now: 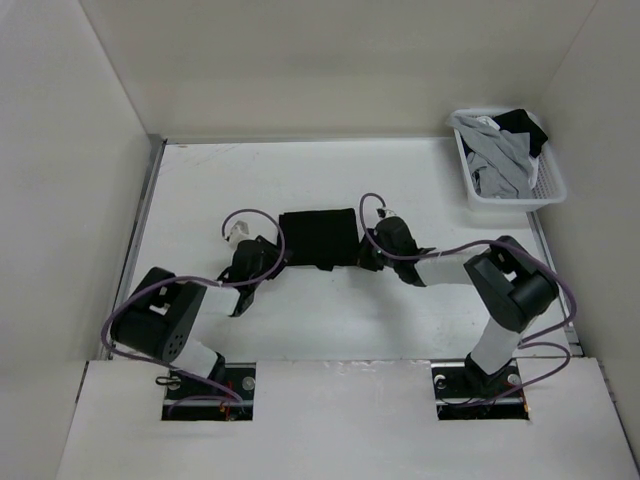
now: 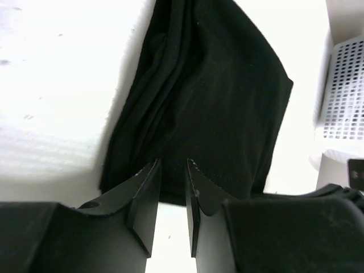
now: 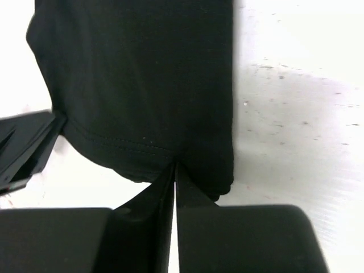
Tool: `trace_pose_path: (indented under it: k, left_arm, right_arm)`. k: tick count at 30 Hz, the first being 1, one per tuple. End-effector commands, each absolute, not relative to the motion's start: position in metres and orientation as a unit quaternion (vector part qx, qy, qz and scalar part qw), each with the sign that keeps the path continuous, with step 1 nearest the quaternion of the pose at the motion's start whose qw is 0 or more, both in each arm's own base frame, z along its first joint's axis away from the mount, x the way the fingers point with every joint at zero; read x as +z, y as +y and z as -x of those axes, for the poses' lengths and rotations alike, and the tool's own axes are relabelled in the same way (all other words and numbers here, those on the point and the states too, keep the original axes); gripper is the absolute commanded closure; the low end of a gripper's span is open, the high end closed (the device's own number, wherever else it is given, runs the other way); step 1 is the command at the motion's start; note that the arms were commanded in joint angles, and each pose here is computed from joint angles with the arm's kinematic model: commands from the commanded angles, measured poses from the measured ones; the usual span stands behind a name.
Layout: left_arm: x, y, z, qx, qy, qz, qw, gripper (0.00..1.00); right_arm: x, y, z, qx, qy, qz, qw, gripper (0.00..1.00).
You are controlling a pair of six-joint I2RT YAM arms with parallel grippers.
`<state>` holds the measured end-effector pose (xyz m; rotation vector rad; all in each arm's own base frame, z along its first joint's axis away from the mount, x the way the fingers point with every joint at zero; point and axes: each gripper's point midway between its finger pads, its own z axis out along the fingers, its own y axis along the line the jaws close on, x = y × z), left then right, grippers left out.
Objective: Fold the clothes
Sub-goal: Fold the tank top
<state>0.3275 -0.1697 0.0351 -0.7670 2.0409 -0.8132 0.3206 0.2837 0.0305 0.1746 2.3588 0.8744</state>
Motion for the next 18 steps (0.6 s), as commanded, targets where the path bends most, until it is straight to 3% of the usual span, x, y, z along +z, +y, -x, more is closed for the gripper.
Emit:
trace_pose_path:
  k: [1,7,12,18]
  left_arm:
    - [0.066,-0.163,-0.323,-0.346,0.781,0.293,0.428,0.76]
    - [0.125,-0.142,-0.315,-0.337,0.758,0.281,0.483,0.68]
    - [0.139,-0.107,-0.311,-0.262,0.765,0.284,0.516,0.59]
    - [0.122,-0.068,-0.302,-0.193,0.786,0.306,0.502,0.49]
  right_arm:
    - [0.054,0.283,-0.328,0.356,0.871,-0.076,0.331,0.9]
    - [0.133,0.28,-0.322,0.395,0.829,-0.046,0.393,0.68]
    - [0.177,0.255,-0.326,0.391,0.797,-0.049,0.458,0.61]
    - [0.167,0.209,-0.332,0.334,0.775,-0.104,0.526,0.54]
